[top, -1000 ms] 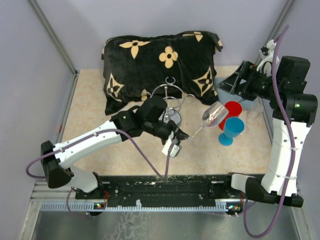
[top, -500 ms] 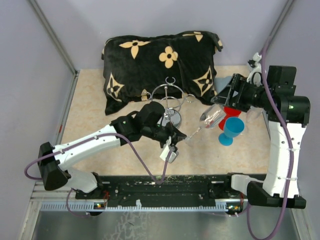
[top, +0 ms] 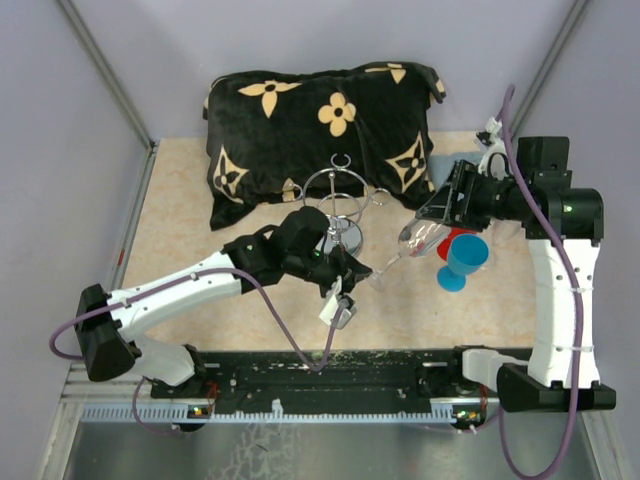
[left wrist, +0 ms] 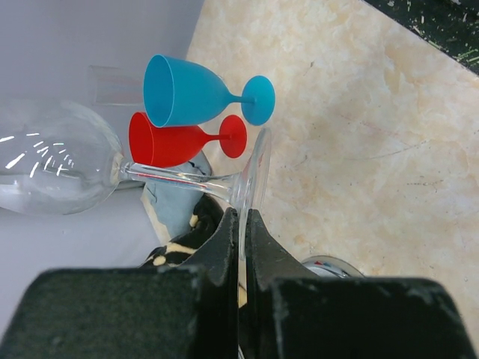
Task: Take the wine glass off the wine glass rack
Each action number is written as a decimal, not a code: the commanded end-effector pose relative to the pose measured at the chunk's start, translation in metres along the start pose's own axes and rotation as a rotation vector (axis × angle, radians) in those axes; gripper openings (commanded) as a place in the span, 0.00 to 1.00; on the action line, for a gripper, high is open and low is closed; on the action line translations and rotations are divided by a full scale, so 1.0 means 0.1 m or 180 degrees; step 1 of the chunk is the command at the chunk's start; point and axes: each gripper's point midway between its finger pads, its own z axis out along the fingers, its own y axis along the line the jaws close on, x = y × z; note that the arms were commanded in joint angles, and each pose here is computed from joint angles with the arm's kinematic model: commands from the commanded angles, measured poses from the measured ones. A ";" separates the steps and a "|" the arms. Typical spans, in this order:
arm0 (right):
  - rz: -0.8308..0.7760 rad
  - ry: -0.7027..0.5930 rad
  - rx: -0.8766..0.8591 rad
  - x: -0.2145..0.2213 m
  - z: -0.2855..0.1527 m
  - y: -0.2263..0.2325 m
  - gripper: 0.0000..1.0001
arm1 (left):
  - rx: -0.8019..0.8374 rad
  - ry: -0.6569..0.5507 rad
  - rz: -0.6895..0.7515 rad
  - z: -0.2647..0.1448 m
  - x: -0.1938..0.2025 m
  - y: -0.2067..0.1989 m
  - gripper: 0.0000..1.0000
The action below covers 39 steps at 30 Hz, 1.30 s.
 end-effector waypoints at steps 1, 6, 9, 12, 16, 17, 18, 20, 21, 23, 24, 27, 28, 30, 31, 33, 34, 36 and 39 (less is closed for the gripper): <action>-0.0131 0.0118 -0.0175 0.10 0.01 0.13 0.51 | -0.0362 -0.0005 0.0423 -0.11 -0.11 0.33 0.00; -0.0163 0.0291 -0.0219 0.21 0.06 0.15 0.41 | -0.0430 0.0061 0.0506 -0.11 -0.07 0.39 0.00; -0.0169 0.0352 -0.0209 0.27 0.07 0.14 0.37 | -0.0458 0.0106 0.0530 -0.10 -0.04 0.40 0.00; -0.0165 0.0447 -0.0208 0.34 0.10 0.12 0.35 | -0.0504 0.0142 0.0560 -0.10 -0.01 0.44 0.00; -0.0153 0.0591 -0.0186 0.45 0.15 0.08 0.34 | -0.0555 0.0162 0.0596 -0.10 -0.01 0.48 0.00; -0.0152 0.0627 -0.0184 0.47 0.17 0.07 0.34 | -0.0569 0.0167 0.0602 -0.10 -0.01 0.49 0.00; -0.0150 0.0656 -0.0175 0.49 0.18 0.06 0.34 | -0.0579 0.0170 0.0604 -0.10 -0.01 0.49 0.00; -0.0155 0.0709 -0.0165 0.53 0.19 0.05 0.34 | -0.0604 0.0186 0.0614 -0.11 0.00 0.51 0.00; -0.0156 0.0729 -0.0163 0.55 0.20 0.05 0.34 | -0.0611 0.0186 0.0618 -0.11 0.00 0.52 0.00; -0.0149 0.0774 -0.0162 0.58 0.21 0.03 0.33 | -0.0632 0.0194 0.0625 -0.11 0.01 0.53 0.00; -0.0146 0.0789 -0.0163 0.59 0.22 0.03 0.32 | -0.0639 0.0198 0.0634 -0.11 0.01 0.54 0.00; -0.0141 0.0851 -0.0187 0.64 0.25 0.03 0.32 | -0.0699 0.0231 0.0660 -0.13 0.02 0.57 0.00; -0.0142 0.0868 -0.0202 0.65 0.26 0.03 0.31 | -0.0718 0.0238 0.0676 -0.13 0.02 0.58 0.00; -0.0140 0.0898 -0.0222 0.67 0.27 0.03 0.27 | -0.0747 0.0253 0.0694 -0.14 0.02 0.60 0.00; -0.0142 0.0906 -0.0238 0.68 0.27 0.04 0.25 | -0.0765 0.0262 0.0705 -0.15 0.02 0.61 0.00; -0.0150 0.0907 -0.0281 0.68 0.27 0.07 0.15 | -0.0806 0.0286 0.0734 -0.16 0.03 0.62 0.00; -0.0147 0.0919 -0.0328 0.69 0.26 0.09 0.11 | -0.0840 0.0298 0.0752 -0.16 0.04 0.63 0.00; -0.0146 0.0922 -0.0391 0.70 0.26 0.12 0.01 | -0.0913 0.0329 0.0777 -0.18 0.05 0.67 0.00; -0.0145 0.0919 -0.0452 0.72 0.25 0.16 0.00 | -0.1085 0.0382 0.0811 -0.21 0.07 0.76 0.00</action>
